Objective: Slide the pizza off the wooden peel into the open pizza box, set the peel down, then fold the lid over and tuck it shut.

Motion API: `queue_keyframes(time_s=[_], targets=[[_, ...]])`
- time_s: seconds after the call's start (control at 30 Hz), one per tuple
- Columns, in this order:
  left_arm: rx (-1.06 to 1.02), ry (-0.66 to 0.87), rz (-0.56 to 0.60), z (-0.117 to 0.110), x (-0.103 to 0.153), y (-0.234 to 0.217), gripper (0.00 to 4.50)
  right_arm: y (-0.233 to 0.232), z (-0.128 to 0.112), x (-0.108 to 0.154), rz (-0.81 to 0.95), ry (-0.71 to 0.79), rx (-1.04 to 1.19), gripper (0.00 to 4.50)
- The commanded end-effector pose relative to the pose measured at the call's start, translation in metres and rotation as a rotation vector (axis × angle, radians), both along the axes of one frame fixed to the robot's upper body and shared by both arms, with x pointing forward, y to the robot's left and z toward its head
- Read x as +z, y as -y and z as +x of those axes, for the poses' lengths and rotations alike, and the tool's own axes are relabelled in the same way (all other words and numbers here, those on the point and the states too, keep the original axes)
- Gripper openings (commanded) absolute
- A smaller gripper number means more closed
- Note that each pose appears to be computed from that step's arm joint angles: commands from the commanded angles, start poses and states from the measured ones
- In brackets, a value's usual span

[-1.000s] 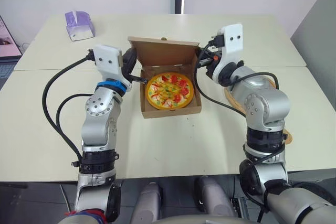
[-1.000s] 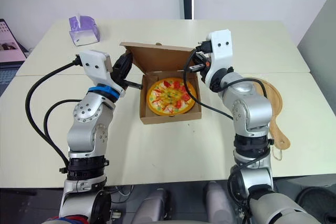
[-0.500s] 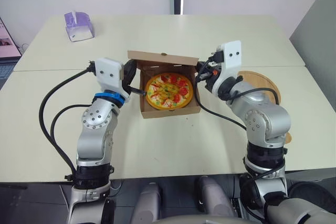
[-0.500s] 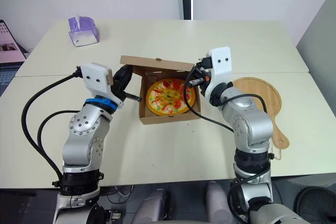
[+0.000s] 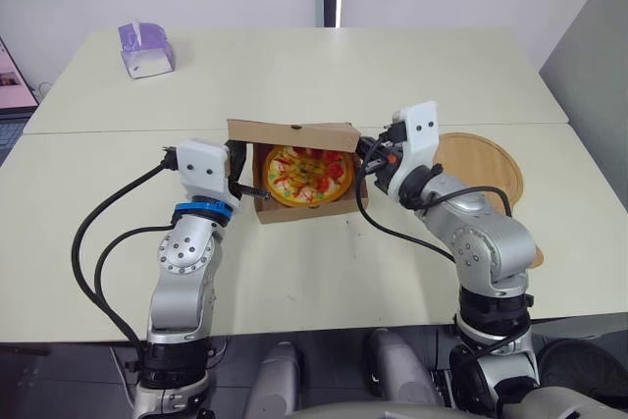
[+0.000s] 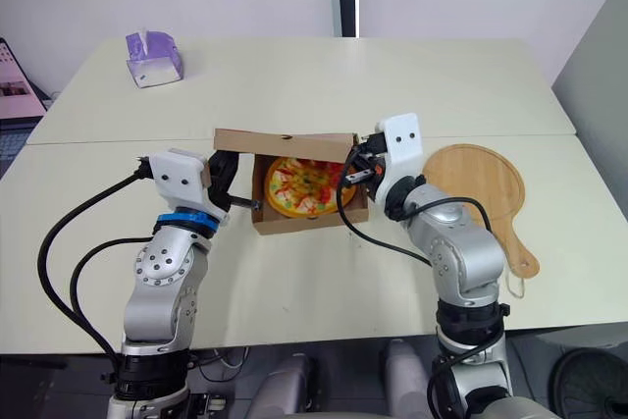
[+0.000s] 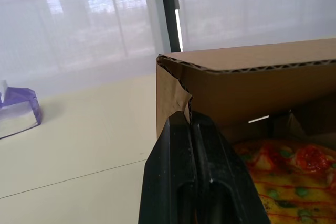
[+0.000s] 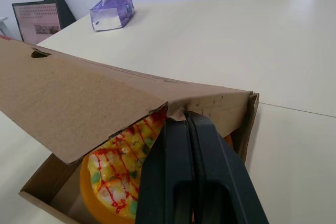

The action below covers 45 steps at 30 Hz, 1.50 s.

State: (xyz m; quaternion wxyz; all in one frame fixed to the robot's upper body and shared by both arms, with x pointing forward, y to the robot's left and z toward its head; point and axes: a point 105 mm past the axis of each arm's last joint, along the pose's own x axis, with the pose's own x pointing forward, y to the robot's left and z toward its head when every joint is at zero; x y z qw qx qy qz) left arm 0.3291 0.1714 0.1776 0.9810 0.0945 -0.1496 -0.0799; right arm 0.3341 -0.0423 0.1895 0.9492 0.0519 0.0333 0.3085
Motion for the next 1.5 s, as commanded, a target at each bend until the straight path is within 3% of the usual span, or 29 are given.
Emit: queue_keyframes(time_s=[0.03,0.33,0.43,0.73,0.93,1.1,1.23,1.33,1.5], targets=[[-0.021,0.109,0.025,-0.009,0.027,0.004,0.03,-0.010,-0.007,0.007,0.020,0.031,0.048,0.00],[-0.022,0.084,0.031,-0.009,0.022,0.002,0.03,-0.013,-0.009,0.004,0.013,0.034,0.063,0.00],[-0.023,0.078,0.027,-0.008,0.020,0.003,0.00,-0.015,-0.013,0.006,0.017,0.046,0.095,0.59],[0.002,0.047,0.019,-0.008,0.009,-0.010,0.00,0.013,-0.015,0.009,-0.087,0.122,0.193,3.72],[-0.017,0.025,0.031,-0.008,0.002,-0.012,0.00,0.043,-0.018,0.003,-0.170,0.104,0.319,3.72],[-0.034,0.016,0.035,-0.007,-0.002,-0.011,0.00,0.071,0.010,0.020,-0.228,0.167,0.327,3.72],[-0.035,0.018,0.032,-0.005,-0.003,-0.011,0.00,0.075,0.040,0.049,-0.206,0.260,0.290,2.79],[-0.041,0.014,0.016,-0.005,-0.005,-0.009,0.00,0.056,0.054,0.068,-0.115,0.291,0.326,1.70],[-0.053,0.008,-0.005,-0.006,-0.008,-0.004,0.00,0.026,0.056,0.063,-0.055,0.250,0.423,0.02]])
